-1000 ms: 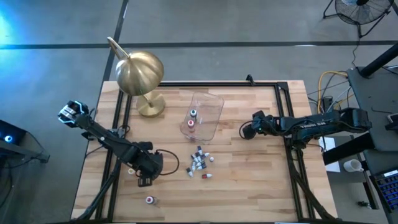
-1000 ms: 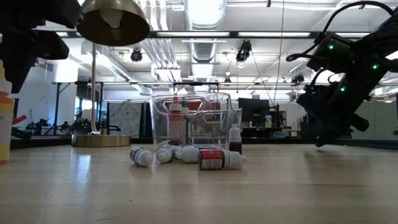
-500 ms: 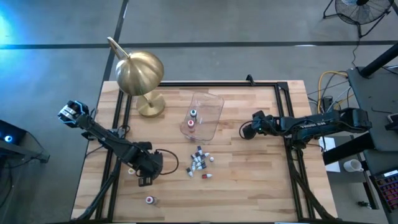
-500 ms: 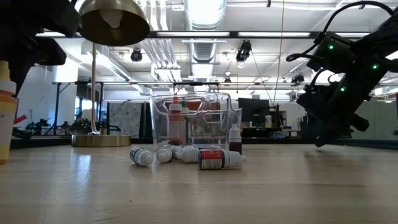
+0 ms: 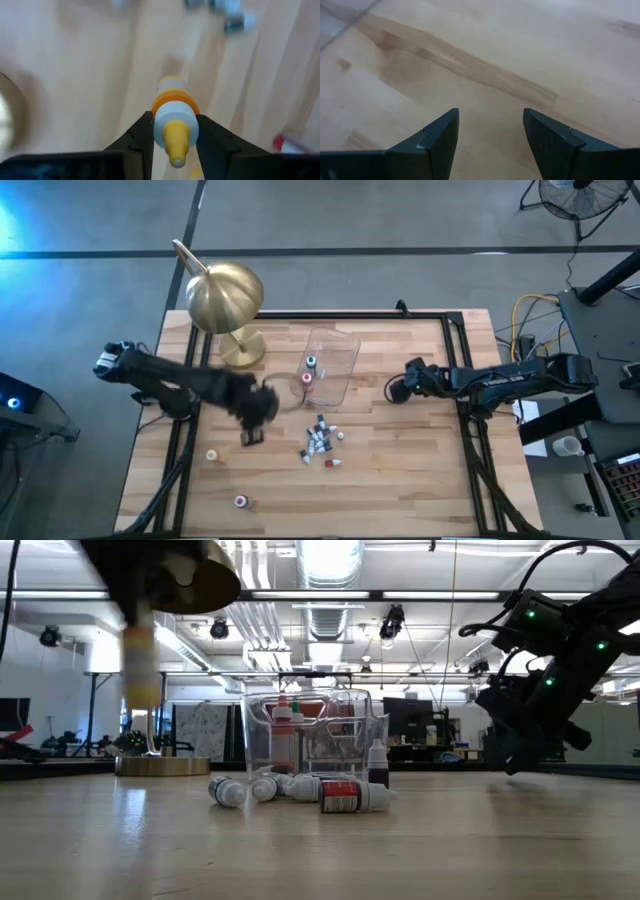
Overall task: Pick & Place food coloring
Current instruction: Put the right large yellow food coloring bottle into the transparent bin
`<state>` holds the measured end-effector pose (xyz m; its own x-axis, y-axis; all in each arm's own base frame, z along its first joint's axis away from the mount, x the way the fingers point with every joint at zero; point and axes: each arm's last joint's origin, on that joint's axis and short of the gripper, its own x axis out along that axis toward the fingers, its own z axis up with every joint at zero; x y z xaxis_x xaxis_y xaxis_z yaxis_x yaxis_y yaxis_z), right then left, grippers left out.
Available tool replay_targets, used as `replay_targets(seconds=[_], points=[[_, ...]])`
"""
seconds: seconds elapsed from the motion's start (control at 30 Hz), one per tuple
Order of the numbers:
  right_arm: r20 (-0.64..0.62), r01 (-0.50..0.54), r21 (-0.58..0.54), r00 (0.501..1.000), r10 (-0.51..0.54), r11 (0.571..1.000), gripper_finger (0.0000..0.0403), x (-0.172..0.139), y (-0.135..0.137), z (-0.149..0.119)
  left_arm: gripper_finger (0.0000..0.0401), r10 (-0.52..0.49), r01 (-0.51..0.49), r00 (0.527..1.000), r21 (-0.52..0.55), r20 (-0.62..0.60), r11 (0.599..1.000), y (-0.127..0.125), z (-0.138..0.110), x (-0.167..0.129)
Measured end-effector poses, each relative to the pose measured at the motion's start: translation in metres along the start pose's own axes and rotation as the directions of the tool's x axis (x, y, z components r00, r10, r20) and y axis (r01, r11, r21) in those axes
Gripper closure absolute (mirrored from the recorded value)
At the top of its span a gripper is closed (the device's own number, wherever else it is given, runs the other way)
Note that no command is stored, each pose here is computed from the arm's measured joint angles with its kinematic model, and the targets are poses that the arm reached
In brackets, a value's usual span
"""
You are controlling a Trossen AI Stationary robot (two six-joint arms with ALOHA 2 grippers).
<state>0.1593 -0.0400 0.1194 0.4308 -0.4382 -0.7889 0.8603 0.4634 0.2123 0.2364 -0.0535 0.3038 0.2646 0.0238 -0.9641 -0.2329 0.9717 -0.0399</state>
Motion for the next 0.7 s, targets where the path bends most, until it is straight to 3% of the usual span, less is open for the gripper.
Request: replay_targets(seconds=[0.27, 0.47, 0.7], points=[[0.035, -0.034, -0.023, 0.999, 0.035, 0.999, 0.0188, -0.005, 0.011, 0.012, 0.0311, 0.114, -0.122, 0.979, 0.040, 0.169, 0.992, 0.053, 0.079, -0.031], [0.046, -0.041, -0.025, 0.998, 0.042, 0.999, 0.0188, -0.007, 0.014, 0.016, 0.0311, 0.170, -0.185, 0.963, 0.055, 0.207, 0.981, 0.090, 0.141, -0.027], [0.048, -0.044, 0.004, 0.998, 0.044, 0.999, 0.0188, -0.007, 0.015, 0.017, 0.0311, 0.206, -0.229, 0.950, 0.076, 0.234, 0.970, 0.128, 0.187, -0.014]])
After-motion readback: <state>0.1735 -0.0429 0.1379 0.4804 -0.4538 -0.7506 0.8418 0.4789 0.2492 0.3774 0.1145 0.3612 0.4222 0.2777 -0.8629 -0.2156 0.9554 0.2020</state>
